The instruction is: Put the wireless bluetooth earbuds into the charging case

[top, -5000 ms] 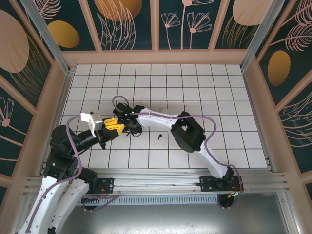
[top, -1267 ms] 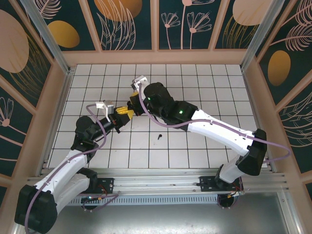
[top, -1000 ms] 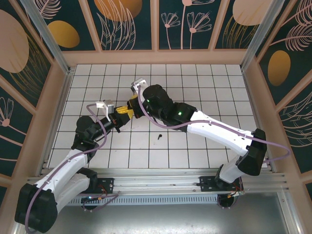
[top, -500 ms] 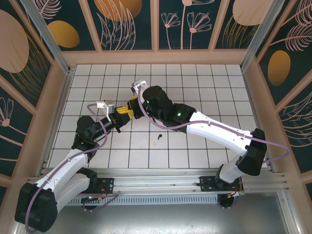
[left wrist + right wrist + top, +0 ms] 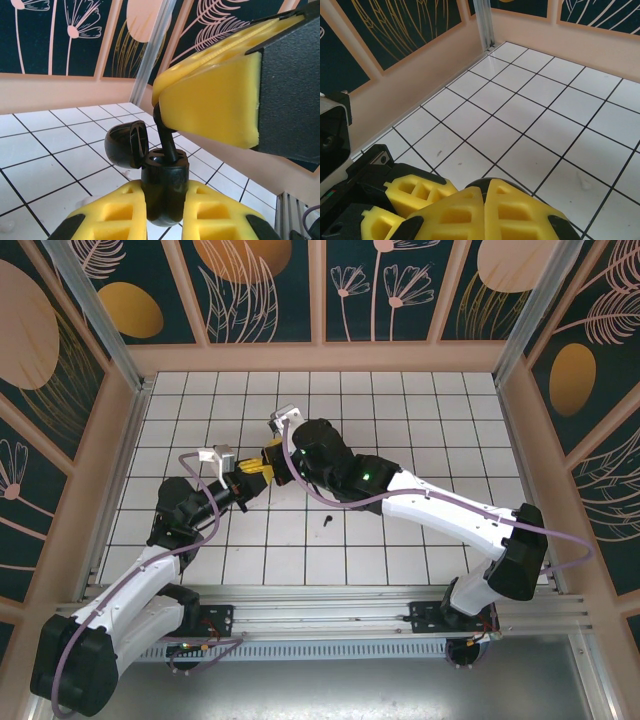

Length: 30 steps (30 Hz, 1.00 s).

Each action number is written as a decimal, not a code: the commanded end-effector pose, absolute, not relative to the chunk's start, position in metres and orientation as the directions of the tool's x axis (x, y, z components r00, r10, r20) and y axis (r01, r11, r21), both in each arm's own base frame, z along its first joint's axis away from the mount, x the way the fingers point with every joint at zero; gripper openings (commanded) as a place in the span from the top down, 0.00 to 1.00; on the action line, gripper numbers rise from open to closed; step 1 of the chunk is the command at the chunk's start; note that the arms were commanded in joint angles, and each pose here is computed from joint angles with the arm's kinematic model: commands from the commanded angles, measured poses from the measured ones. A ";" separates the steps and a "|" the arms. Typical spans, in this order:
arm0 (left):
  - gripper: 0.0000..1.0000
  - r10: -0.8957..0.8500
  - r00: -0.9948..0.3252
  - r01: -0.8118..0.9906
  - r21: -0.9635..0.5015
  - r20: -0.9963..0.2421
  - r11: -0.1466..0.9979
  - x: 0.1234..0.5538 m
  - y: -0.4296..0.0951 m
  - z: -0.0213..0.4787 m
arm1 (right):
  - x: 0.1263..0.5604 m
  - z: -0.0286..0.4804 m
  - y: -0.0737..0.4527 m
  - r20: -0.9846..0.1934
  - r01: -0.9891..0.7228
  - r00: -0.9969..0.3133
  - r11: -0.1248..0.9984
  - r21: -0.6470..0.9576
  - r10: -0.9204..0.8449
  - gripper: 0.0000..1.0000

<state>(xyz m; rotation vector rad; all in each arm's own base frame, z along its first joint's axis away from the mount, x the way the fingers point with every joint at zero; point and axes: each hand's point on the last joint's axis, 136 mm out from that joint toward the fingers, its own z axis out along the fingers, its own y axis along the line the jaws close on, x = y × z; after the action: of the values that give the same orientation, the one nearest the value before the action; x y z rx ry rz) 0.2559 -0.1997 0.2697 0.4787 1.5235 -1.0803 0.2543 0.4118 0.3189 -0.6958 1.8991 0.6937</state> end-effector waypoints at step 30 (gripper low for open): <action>1.00 -0.332 -0.123 0.798 -0.292 -0.935 0.527 0.270 -0.193 0.314 | 0.233 0.306 0.429 -0.880 -0.686 -0.429 0.708 0.169 -0.206 0.69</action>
<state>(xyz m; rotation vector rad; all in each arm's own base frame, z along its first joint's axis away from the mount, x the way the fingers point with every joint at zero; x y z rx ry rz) 0.2664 -0.1995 0.2656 0.4450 1.5462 -1.0706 0.2517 0.4174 0.3093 -0.6436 1.9278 0.6152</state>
